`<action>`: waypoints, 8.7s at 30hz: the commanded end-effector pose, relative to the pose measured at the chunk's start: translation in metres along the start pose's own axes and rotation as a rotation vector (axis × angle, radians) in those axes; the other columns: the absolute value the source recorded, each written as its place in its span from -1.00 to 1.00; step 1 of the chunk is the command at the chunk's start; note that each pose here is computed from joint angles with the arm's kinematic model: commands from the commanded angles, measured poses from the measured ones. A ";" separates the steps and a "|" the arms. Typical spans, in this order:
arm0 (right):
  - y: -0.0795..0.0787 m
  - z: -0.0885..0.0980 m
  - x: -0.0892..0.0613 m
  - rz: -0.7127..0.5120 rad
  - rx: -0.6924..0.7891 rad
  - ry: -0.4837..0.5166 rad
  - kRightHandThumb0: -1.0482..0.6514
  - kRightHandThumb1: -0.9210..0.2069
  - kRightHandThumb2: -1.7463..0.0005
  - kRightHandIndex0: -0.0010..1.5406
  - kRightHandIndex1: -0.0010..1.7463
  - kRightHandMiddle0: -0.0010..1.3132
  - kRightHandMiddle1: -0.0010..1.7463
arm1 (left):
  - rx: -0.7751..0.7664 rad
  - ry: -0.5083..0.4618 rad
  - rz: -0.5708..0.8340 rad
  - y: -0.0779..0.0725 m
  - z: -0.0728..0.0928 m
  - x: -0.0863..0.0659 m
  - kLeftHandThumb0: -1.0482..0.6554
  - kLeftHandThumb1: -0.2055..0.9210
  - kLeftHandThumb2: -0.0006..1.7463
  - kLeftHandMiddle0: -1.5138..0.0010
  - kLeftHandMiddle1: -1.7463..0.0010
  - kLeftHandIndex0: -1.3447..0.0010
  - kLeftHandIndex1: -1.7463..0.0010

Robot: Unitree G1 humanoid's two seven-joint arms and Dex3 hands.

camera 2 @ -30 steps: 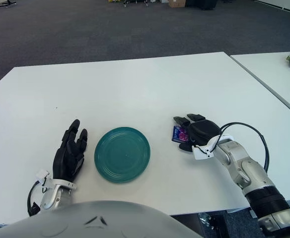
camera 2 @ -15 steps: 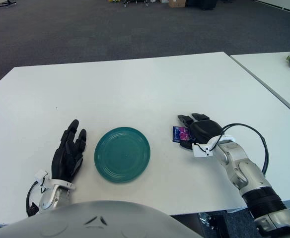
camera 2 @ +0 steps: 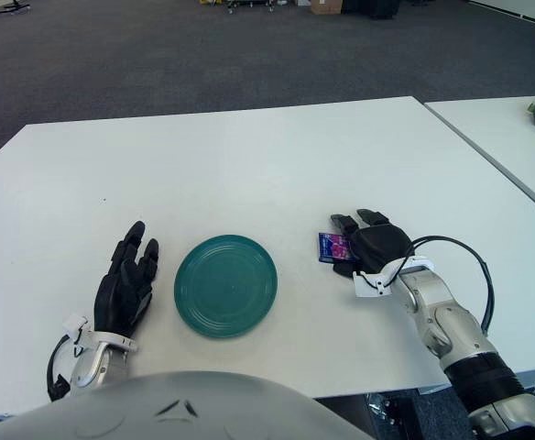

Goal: Put the gum into the plate.

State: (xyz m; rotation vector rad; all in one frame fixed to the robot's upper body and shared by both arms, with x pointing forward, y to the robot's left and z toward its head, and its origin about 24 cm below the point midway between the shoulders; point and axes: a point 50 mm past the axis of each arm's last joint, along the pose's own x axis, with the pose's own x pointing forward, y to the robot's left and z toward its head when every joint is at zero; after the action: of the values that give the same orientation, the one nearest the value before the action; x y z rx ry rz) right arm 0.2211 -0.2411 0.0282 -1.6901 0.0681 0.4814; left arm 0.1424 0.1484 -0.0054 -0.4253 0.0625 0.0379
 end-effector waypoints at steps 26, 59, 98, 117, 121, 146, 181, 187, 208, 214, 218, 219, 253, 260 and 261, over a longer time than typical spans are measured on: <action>0.005 0.005 -0.013 0.004 -0.166 -0.165 -0.70 -1.00 0.38 -0.31 0.93 -0.64 0.94 | -0.008 0.035 0.033 0.008 -0.002 -0.001 -1.00 1.00 -0.18 0.96 0.99 1.00 0.60; 0.020 0.004 0.020 -0.297 -0.068 -0.132 -0.24 -0.44 -0.09 -0.22 1.00 -0.40 1.00 | -0.033 0.051 0.007 0.017 -0.002 0.001 -1.00 1.00 -0.08 0.95 1.00 1.00 0.66; -0.111 0.122 0.010 -0.606 0.033 -0.596 -0.26 -0.29 -0.20 -0.24 1.00 -0.31 1.00 | -0.070 0.066 -0.014 0.007 -0.009 0.003 -1.00 1.00 -0.06 0.87 0.98 1.00 0.45; -0.089 0.165 -0.023 -0.419 -0.044 -0.842 -0.25 -0.34 -0.16 -0.20 1.00 -0.34 1.00 | -0.030 0.082 -0.034 -0.004 -0.011 0.001 -1.00 1.00 -0.01 0.92 1.00 1.00 0.52; -0.082 0.168 -0.021 -0.407 -0.055 -0.862 -0.25 -0.36 -0.15 -0.19 1.00 -0.35 1.00 | -0.011 0.082 -0.032 -0.007 -0.012 0.000 -1.00 1.00 0.00 0.95 1.00 1.00 0.54; -0.056 0.165 -0.010 -0.315 -0.082 -0.814 -0.61 -0.99 0.19 -0.52 -0.42 -0.97 0.06 | 0.058 0.076 -0.001 -0.009 -0.009 -0.002 -1.00 1.00 0.08 0.93 0.99 1.00 0.59; -0.067 0.146 -0.024 -0.215 0.760 -0.642 -1.00 -1.00 -0.08 -0.62 -0.99 -1.00 -0.39 | -0.064 0.026 -0.039 -0.001 -0.019 -0.008 -1.00 1.00 0.00 0.95 0.99 1.00 0.63; -0.038 0.118 0.007 -0.264 1.397 -0.428 -0.93 -1.00 0.08 -0.63 -0.99 -1.00 -0.31 | -0.183 0.036 -0.011 -0.001 -0.022 -0.008 -1.00 1.00 -0.07 0.92 0.99 1.00 0.49; -0.005 0.072 0.013 -0.514 2.133 -0.157 -0.80 -1.00 0.38 -0.26 -0.85 -0.90 0.04 | -0.049 0.028 0.013 0.000 -0.018 -0.013 -1.00 1.00 -0.03 0.91 0.99 1.00 0.54; -0.002 0.061 0.010 -0.560 2.094 -0.145 -0.80 -1.00 0.39 -0.23 -0.83 -0.85 0.05 | -0.073 0.036 0.014 0.002 -0.019 -0.013 -1.00 1.00 -0.03 0.93 1.00 1.00 0.54; 0.001 0.058 0.009 -0.566 2.076 -0.148 -0.80 -1.00 0.38 -0.23 -0.82 -0.84 0.04 | -0.075 0.041 0.017 0.004 -0.019 -0.014 -1.00 1.00 -0.03 0.93 1.00 1.00 0.53; 0.003 0.058 0.009 -0.564 2.061 -0.147 -0.80 -1.00 0.38 -0.23 -0.82 -0.84 0.04 | -0.070 0.043 0.017 0.004 -0.019 -0.014 -1.00 1.00 -0.02 0.93 1.00 1.00 0.52; 0.034 0.095 -0.001 -0.311 1.593 0.138 -0.61 -1.00 0.10 -0.76 -1.00 -1.00 -0.49 | 0.180 -0.004 0.086 -0.019 -0.016 -0.019 -0.99 1.00 0.10 0.90 0.99 1.00 0.63; 0.033 0.095 -0.002 -0.310 1.590 0.168 -0.62 -1.00 0.09 -0.74 -0.99 -1.00 -0.50 | 0.209 0.020 0.103 -0.023 -0.012 -0.020 -0.99 1.00 0.11 0.97 1.00 1.00 0.73; 0.033 0.095 -0.002 -0.310 1.588 0.170 -0.62 -1.00 0.09 -0.74 -0.99 -1.00 -0.50 | 0.211 0.022 0.103 -0.023 -0.012 -0.020 -0.99 1.00 0.12 0.97 1.00 1.00 0.74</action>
State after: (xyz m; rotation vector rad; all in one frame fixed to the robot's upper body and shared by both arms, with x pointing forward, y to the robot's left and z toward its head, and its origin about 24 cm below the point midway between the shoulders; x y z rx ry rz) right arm 0.1916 -0.1543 0.0032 -0.1365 0.1281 -0.0277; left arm 0.1301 0.1241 -0.0015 -0.2061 0.0526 0.0951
